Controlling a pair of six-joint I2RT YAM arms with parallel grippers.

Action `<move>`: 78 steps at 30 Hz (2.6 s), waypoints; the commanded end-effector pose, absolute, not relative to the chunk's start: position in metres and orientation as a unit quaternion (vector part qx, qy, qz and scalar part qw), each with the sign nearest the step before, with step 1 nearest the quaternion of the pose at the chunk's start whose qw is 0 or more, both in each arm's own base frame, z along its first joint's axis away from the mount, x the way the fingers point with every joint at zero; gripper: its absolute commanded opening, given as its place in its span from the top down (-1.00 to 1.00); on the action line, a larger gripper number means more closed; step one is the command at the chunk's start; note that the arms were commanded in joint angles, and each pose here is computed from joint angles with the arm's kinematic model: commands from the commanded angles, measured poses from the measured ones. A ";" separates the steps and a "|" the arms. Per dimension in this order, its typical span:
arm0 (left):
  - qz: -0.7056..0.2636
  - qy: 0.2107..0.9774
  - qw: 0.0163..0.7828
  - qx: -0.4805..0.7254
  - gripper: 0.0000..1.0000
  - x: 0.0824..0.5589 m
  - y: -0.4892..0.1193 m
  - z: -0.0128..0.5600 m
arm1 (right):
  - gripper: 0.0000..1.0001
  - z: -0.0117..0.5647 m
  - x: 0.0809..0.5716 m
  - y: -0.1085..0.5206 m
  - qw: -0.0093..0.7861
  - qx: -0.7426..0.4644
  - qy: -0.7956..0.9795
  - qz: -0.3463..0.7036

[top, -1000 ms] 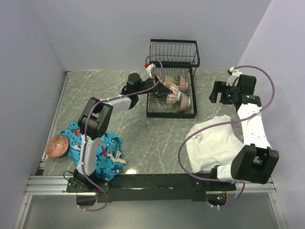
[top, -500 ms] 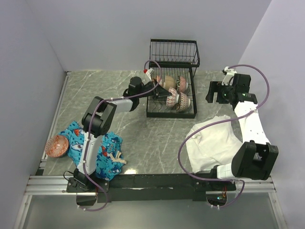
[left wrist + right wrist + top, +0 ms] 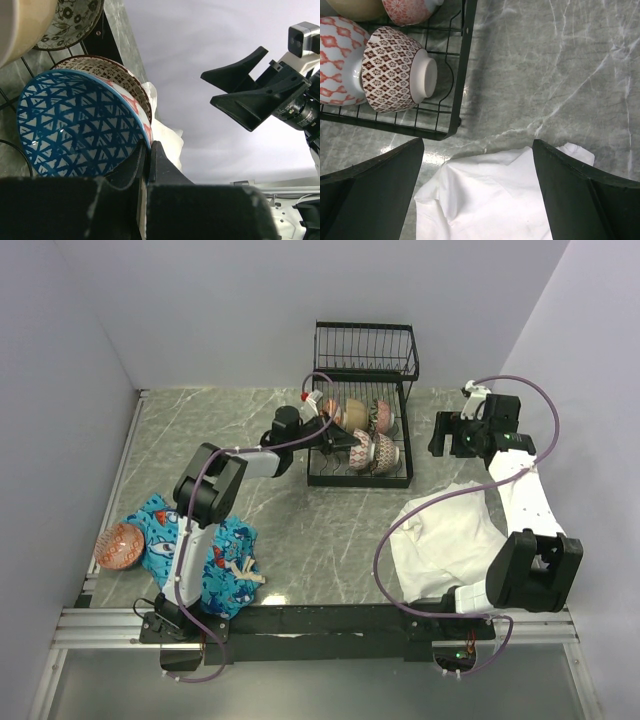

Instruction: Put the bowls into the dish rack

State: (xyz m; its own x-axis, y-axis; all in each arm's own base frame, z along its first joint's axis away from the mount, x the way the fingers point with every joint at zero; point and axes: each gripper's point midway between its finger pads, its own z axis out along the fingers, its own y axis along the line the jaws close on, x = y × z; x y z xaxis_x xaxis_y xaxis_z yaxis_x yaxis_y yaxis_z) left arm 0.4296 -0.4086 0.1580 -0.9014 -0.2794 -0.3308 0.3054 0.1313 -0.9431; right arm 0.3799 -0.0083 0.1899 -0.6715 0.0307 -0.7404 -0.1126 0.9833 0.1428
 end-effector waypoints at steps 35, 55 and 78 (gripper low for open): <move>-0.599 0.714 0.320 0.173 0.13 0.410 -0.404 0.215 | -0.96 0.218 0.399 0.016 0.449 -0.068 0.884 0.111; -0.447 0.784 0.308 0.301 0.04 0.381 -0.305 0.192 | -0.97 0.216 0.386 0.018 0.478 -0.066 0.869 0.114; -0.297 0.605 0.409 0.615 -0.04 0.376 -0.406 0.180 | -0.97 0.207 0.361 0.013 0.480 -0.055 0.869 0.107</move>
